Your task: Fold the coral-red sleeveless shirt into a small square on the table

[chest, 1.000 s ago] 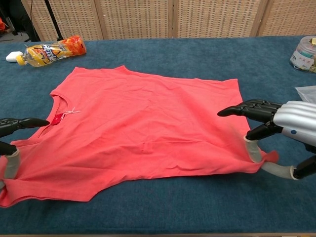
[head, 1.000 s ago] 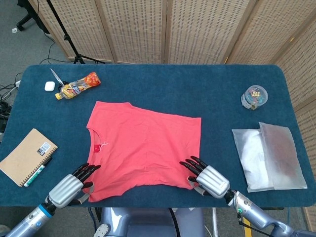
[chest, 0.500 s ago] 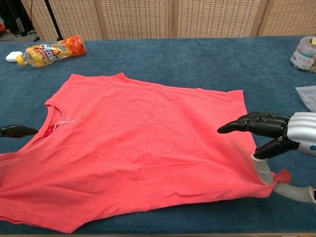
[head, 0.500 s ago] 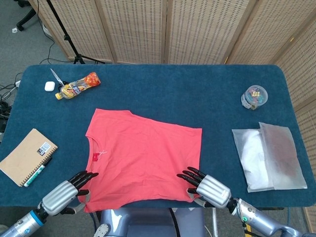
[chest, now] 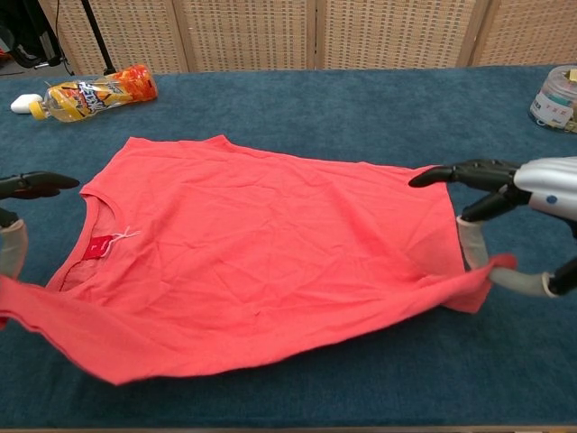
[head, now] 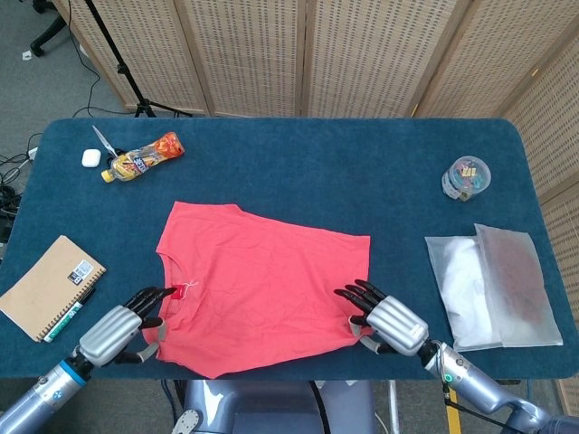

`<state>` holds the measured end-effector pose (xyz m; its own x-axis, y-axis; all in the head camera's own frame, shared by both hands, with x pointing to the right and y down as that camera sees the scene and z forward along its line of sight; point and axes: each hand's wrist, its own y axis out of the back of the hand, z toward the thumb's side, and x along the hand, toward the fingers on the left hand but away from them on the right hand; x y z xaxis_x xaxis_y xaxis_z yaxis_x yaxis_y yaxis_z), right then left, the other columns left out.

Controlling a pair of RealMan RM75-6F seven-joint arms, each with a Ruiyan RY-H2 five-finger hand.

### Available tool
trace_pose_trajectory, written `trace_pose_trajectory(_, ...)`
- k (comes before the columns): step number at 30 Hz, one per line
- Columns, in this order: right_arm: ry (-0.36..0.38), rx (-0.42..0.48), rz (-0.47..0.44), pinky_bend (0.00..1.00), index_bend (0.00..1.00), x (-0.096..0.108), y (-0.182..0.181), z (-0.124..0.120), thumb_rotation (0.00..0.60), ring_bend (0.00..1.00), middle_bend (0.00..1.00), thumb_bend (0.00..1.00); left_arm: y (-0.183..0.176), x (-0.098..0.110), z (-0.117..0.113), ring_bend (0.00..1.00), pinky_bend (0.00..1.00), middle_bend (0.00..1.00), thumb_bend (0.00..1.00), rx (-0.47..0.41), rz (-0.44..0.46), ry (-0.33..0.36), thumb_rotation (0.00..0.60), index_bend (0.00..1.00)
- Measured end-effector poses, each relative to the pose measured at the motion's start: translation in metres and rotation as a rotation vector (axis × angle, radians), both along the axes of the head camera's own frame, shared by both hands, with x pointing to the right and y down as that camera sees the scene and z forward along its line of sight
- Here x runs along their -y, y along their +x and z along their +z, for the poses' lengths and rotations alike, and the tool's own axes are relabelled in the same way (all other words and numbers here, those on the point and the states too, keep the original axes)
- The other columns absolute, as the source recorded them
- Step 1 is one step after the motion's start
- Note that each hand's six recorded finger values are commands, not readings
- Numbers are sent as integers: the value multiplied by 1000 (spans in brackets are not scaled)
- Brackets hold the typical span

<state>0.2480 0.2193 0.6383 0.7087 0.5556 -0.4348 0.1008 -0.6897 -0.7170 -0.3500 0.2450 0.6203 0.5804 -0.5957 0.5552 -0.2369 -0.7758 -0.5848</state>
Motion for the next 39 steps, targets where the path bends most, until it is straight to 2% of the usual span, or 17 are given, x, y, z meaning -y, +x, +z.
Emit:
trace_pose_trajectory(8, -4, -59, 137, 0, 687, 55, -2, 19, 600, 0, 68, 724, 7, 60, 29, 0, 0, 0, 531, 62, -120, -36, 600, 735)
trace_pose_trajectory(13, -5, -97, 176, 0, 687, 79, -4, 30, 600, 0, 68, 724, 13, 91, 39, 0, 0, 0, 533, 82, -164, -34, 600, 734)
trace_pose_trajectory(21, 9, -180, 219, 0, 688, 110, 0, 54, 600, 0, 70, 724, 22, 130, 55, 0, 0, 0, 541, 123, -187, -22, 600, 735)
trace_pose_trajectory(28, 3, -247, 315, 0, 687, 146, 8, 81, 600, 0, 70, 724, 34, 170, 69, 0, 0, 0, 542, 179, -198, 20, 600, 735)
trace_pose_trajectory(33, -9, -282, 356, 0, 687, 158, 13, 95, 600, 0, 70, 725, 42, 182, 75, 0, 0, 0, 544, 196, -198, 18, 600, 735)
trace_pose_trajectory(39, -27, -323, 379, 0, 685, 159, 23, 106, 600, 0, 66, 724, 49, 191, 79, 0, 0, 0, 544, 213, -193, 25, 600, 735)
